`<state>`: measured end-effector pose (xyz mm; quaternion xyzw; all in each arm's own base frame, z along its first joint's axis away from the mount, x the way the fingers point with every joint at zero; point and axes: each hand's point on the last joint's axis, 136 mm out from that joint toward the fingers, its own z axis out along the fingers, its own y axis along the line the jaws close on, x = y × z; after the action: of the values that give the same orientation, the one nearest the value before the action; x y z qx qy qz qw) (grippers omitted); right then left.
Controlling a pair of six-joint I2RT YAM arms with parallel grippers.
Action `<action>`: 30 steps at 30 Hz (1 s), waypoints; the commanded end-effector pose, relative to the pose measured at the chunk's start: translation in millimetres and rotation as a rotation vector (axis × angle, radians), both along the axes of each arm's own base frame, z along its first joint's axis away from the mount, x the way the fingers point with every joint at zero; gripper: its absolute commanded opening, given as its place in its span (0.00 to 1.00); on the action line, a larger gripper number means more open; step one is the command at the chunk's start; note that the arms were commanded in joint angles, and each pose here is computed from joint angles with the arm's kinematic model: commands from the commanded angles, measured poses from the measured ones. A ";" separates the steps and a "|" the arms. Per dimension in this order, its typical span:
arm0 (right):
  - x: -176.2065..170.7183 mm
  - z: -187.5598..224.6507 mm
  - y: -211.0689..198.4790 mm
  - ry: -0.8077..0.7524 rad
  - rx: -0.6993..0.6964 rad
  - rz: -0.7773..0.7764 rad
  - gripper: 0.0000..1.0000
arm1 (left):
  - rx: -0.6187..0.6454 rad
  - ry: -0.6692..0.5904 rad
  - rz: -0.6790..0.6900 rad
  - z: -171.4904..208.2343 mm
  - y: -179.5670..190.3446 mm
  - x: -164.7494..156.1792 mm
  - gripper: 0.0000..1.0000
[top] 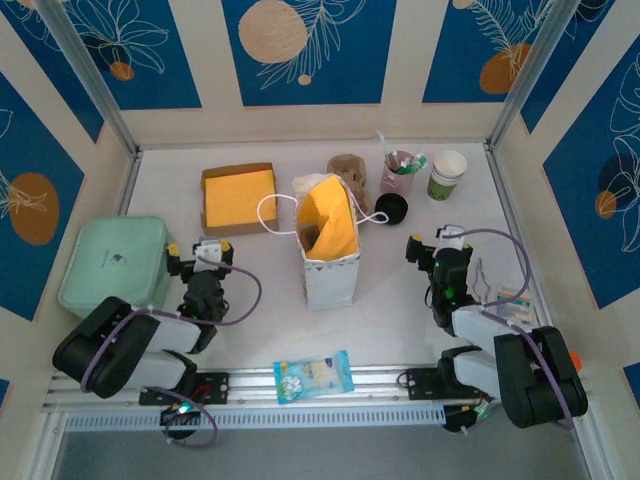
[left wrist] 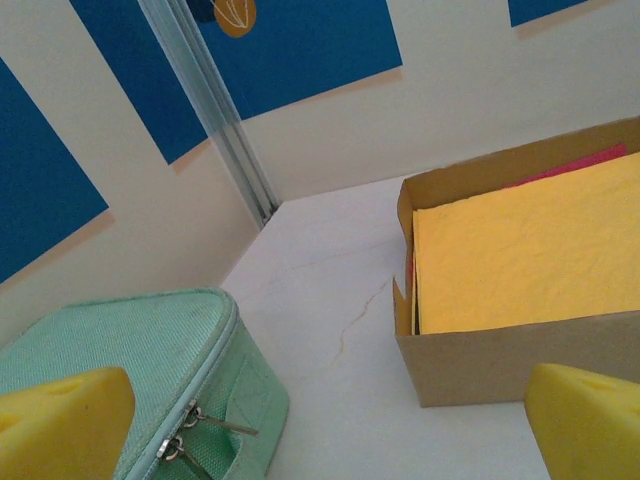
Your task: Pack the takeout coffee
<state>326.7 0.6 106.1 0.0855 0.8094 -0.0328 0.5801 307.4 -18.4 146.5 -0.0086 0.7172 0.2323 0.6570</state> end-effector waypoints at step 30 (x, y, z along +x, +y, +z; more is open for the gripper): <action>14.4 24.1 -3.2 -0.085 0.031 -0.011 0.99 | -0.085 -0.081 0.081 9.1 30.1 1.0 1.00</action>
<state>332.3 -2.0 112.9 0.0904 0.8017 -0.0290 0.5902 309.3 8.2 149.8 -0.0544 0.7094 0.2435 0.6591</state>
